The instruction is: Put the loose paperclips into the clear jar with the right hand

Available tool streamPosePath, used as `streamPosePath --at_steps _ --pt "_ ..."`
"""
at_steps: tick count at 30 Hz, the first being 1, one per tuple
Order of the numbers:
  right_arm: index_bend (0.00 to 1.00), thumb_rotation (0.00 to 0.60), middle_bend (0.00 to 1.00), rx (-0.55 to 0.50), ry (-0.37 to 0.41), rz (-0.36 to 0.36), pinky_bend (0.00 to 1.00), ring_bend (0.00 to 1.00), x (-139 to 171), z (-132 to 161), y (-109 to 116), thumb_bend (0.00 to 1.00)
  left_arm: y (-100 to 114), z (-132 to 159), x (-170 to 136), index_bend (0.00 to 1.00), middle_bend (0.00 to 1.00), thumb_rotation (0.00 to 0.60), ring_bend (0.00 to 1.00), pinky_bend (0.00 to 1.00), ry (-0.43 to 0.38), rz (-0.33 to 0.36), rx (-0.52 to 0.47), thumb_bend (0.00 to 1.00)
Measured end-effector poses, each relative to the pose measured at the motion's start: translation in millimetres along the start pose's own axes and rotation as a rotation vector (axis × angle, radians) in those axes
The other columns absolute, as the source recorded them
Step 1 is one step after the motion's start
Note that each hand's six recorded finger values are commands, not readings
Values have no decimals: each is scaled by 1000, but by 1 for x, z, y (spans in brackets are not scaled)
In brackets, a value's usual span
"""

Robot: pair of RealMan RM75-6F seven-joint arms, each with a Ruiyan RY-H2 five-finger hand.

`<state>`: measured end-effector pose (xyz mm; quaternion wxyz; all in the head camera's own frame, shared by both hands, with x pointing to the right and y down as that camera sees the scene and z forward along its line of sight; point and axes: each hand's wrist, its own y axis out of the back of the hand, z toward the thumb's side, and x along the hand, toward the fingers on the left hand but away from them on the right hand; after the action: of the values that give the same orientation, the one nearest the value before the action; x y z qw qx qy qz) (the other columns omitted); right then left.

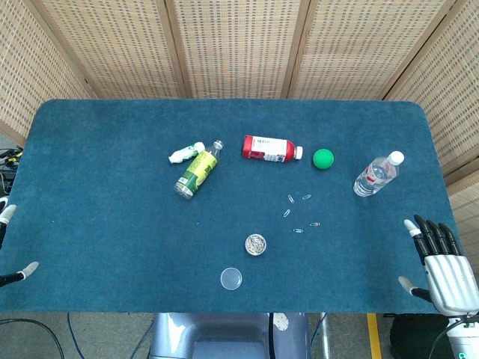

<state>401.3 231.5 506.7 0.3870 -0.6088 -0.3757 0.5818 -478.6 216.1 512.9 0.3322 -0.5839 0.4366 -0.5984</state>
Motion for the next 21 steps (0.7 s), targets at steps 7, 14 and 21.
streamPosePath --at_steps 7,14,21 --pt "0 600 0 4 28 20 0 0 -6 6 -6 0 1 0 0 0 0 600 0 0 1 5 0 0" --pt "95 600 0 10 106 78 0 0 -37 26 -18 3 -2 0 4 0 0 600 0 0 12 12 25 0" --pt "328 600 0 59 193 206 0 0 -95 67 -47 180 -6 -2 10 0 0 600 0 0 33 25 51 0"
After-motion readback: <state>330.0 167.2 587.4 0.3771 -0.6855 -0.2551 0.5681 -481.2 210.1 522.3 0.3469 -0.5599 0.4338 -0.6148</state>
